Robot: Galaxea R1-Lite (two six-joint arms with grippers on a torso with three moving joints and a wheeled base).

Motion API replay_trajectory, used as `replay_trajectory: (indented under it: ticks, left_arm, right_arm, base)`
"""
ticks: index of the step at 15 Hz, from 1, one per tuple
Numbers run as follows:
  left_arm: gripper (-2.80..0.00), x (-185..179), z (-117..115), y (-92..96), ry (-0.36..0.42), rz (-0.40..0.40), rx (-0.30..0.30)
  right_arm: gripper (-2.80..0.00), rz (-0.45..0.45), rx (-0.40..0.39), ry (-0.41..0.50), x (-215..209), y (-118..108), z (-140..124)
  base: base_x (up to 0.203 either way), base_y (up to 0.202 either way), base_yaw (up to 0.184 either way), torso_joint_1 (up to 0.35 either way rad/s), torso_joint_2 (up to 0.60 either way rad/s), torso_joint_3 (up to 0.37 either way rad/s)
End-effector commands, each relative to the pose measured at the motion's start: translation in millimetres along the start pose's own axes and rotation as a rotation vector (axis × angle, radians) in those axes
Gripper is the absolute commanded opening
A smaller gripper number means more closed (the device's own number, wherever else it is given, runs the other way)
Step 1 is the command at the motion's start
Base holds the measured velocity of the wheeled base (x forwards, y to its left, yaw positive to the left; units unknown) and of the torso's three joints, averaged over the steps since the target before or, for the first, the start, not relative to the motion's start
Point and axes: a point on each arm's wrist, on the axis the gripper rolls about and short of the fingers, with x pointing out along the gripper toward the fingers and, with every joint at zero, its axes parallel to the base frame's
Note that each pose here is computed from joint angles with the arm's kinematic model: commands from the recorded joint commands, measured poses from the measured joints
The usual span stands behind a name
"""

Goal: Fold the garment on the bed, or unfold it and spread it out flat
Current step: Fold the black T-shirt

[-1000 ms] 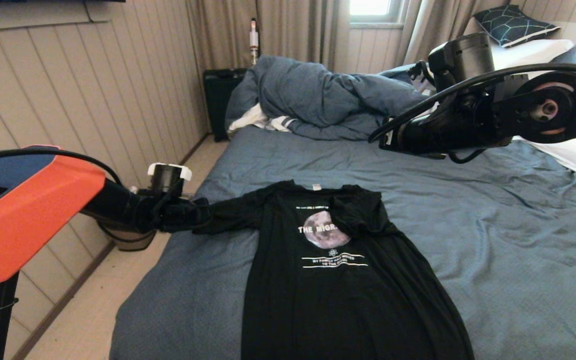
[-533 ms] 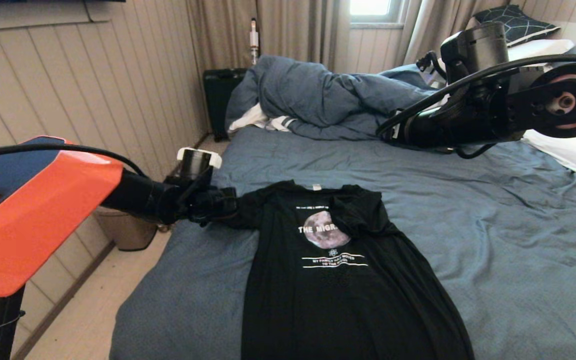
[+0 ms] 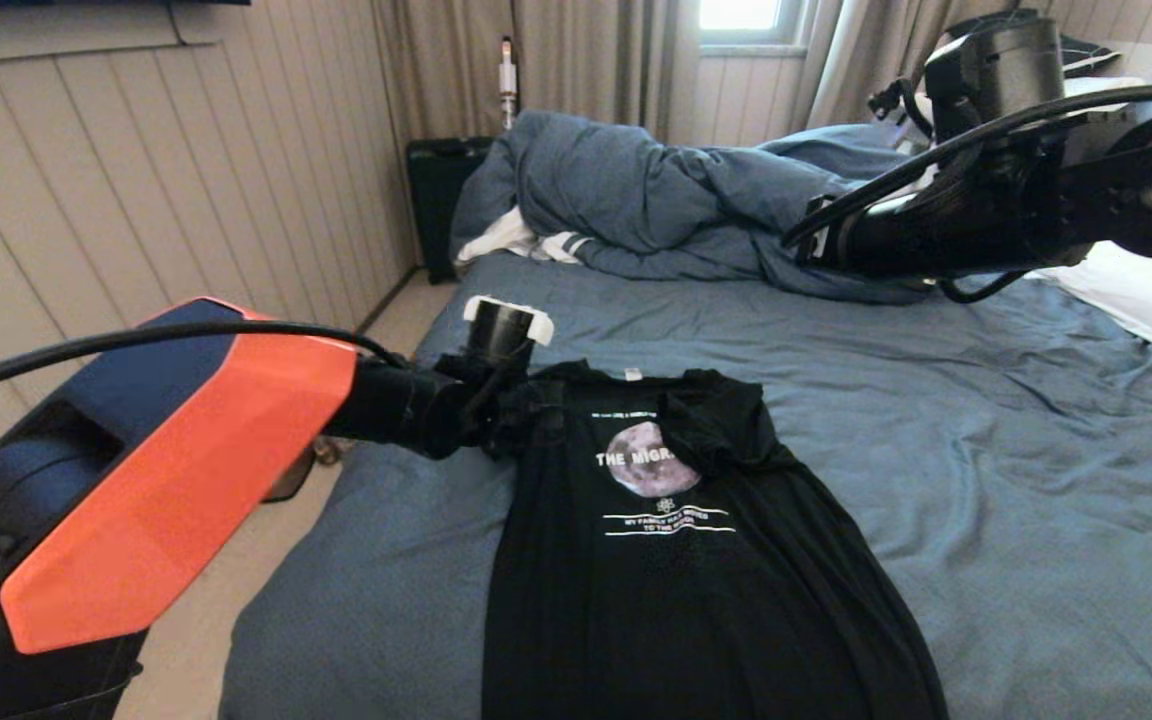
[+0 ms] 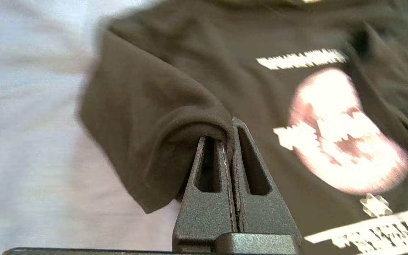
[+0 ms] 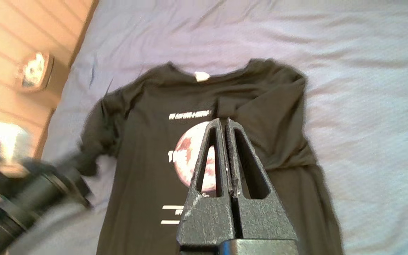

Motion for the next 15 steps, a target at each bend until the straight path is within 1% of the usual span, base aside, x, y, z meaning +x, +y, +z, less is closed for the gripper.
replay_trajectory:
  ticks: [1,3,6,9,11,12,15]
  left_arm:
    - [-2.80,7,-16,-18.2,0.026,-0.025,0.030]
    - [-2.80,7,-25,-36.5,0.035,-0.040,0.060]
    - [-2.80,12,-39,-58.7,0.039,-0.060,0.114]
    - [-2.80,16,-43,-65.8,0.040,-0.068,0.123]
    - [-2.80,18,-48,-67.5,0.048,-0.050,0.141]
    - [0.00,19,-50,-67.7,0.047,-0.042,0.146]
    - [0.00,13,-44,-69.5,0.040,-0.050,0.142]
  right_arm:
    - [-2.80,-0.005,0.011,-0.028,-8,-6,8]
    - [-2.80,0.001,0.022,-0.044,-14,-13,15]
    - [-2.80,0.008,0.022,-0.046,-16,-13,15]
    - [-2.80,0.009,0.020,-0.040,-15,-12,14]
    - [-2.80,0.010,0.020,-0.039,-14,-12,14]
    - [-2.80,0.009,0.020,-0.037,-14,-12,13]
    - [-2.80,0.009,0.020,-0.037,-13,-12,13]
  base:
    - [0.000,0.000,0.000,0.000,0.00,0.000]
    - [0.000,0.000,0.000,0.000,0.00,0.000]
    - [0.000,0.000,0.000,0.000,0.00,0.000]
    - [0.000,0.000,0.000,0.000,0.00,0.000]
    - [0.000,0.000,0.000,0.000,0.00,0.000]
    - [0.000,0.000,0.000,0.000,0.00,0.000]
    - [0.000,0.000,0.000,0.000,0.00,0.000]
